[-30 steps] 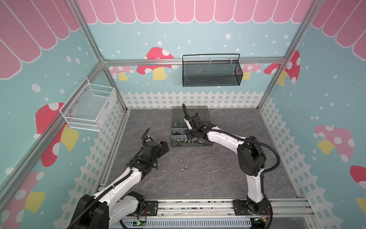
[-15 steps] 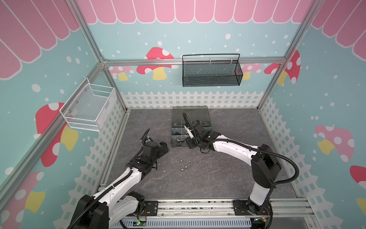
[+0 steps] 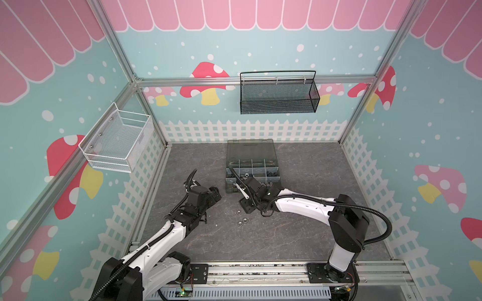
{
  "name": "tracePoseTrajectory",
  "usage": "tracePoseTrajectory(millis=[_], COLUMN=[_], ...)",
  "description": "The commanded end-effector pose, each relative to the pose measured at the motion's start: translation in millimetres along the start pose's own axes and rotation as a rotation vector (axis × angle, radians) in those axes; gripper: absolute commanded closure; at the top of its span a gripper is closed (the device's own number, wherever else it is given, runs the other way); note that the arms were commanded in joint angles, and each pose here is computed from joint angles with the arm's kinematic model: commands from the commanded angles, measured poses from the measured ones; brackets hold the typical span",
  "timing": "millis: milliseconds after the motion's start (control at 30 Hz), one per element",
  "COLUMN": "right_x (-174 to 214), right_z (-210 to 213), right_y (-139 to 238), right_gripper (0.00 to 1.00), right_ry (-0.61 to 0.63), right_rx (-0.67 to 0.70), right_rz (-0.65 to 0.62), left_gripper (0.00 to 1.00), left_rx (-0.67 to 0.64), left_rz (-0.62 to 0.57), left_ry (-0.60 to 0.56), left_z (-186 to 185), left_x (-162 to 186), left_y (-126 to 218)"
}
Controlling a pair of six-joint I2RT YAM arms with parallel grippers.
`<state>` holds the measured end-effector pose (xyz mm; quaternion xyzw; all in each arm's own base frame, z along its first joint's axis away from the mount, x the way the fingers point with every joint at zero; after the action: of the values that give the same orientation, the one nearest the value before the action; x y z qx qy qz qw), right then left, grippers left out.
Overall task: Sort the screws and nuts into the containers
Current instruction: 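Move the right gripper back over the remaining silver nuts, then lower the right gripper and close it on a third silver hex nut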
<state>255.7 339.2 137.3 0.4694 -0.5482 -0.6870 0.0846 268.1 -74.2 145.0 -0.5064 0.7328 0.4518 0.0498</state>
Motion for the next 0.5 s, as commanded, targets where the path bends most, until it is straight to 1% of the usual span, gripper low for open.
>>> tracePoseTrajectory(millis=[0, 133, 167, 467], right_x=[11.8, 9.2, 14.9, 16.0], right_z=[14.9, 24.5, 26.3, 31.5], right_y=[-16.7, -24.9, -36.0, -57.5], right_gripper=[0.41, 0.42, 0.42, 0.46], right_ry=[0.04, 0.079, 0.089, 0.115], right_rx=[-0.026, -0.025, -0.02, -0.02], right_rz=[0.073, 0.09, 0.119, 0.149], left_gripper=[0.0, 0.0, 0.0, 0.0], left_rx=[-0.021, -0.022, -0.023, -0.026], left_rz=[-0.027, -0.03, -0.03, -0.027], left_ry=[0.037, 0.036, 0.036, 0.035], left_z=[5.4, 6.0, 6.2, 6.8], left_x=[-3.6, -3.7, -3.6, -2.8], left_y=[2.0, 2.2, 2.1, 1.2])
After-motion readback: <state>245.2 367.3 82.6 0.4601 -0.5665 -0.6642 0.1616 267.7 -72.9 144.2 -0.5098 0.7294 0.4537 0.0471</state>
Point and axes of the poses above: each gripper's point midway between its finger pads, its own y axis back along the fingers, its own z axis along the line the jaws close on, x = y × z, the point moved 5 cm from there along y, back along the fingers, and after that the axes turned 7 degrees about y, right-handed, at the moved point
